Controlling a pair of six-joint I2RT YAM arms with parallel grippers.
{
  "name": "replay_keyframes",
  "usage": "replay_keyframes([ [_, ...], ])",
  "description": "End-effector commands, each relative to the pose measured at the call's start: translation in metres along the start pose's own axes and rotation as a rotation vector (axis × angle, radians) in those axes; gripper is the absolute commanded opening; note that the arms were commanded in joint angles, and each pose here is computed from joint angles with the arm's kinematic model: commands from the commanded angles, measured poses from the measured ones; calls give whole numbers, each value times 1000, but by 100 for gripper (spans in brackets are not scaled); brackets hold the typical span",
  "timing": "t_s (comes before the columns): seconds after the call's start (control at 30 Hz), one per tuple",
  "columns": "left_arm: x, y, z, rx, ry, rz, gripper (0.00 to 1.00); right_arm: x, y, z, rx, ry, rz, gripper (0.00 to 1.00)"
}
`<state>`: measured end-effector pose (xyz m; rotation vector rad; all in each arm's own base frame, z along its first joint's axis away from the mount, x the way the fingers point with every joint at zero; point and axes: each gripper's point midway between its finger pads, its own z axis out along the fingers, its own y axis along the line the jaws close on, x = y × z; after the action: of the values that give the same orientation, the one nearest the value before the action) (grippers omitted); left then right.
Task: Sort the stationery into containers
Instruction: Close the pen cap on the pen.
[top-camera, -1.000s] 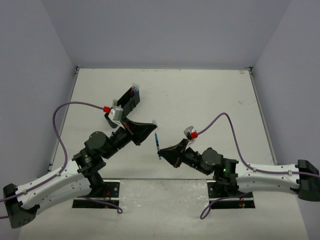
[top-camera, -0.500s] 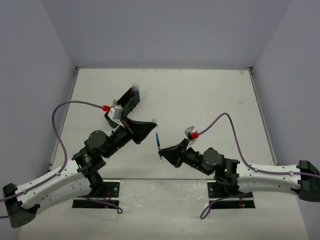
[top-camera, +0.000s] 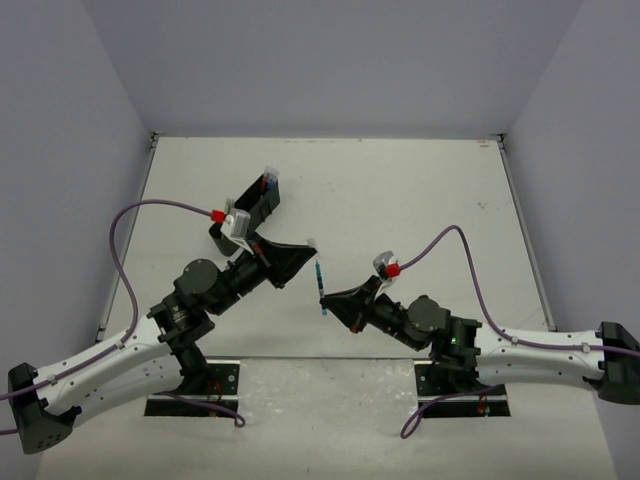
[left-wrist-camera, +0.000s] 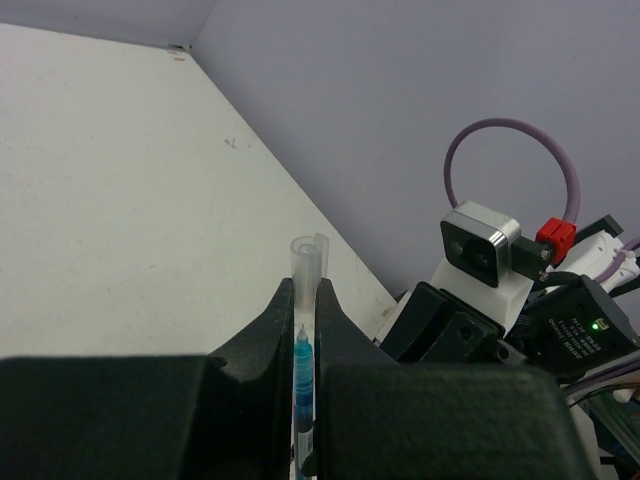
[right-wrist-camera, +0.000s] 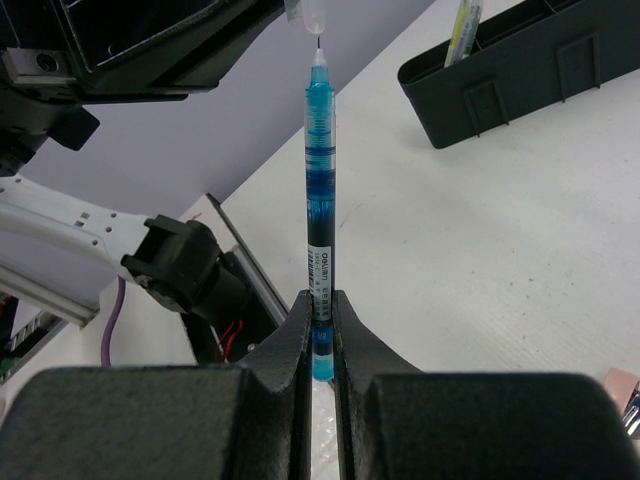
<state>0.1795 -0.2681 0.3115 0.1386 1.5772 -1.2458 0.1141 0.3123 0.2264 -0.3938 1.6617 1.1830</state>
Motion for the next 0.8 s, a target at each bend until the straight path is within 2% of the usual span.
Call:
replay_keyframes([
  [0.0, 0, -8, 3, 37, 3, -7, 0, -30, 10, 3, 6, -76, -2, 0],
  [0.47, 14, -9, 5, 61, 53, -27, 0, -49, 7, 7, 41, -121, -50, 0],
  [0.63, 22, -12, 6, 70, 100, -38, 0, -71, 9, 10, 50, -162, -121, 0],
  [0.77, 32, -9, 5, 58, 155, -38, 0, -105, 19, 12, 41, -218, -192, 0],
])
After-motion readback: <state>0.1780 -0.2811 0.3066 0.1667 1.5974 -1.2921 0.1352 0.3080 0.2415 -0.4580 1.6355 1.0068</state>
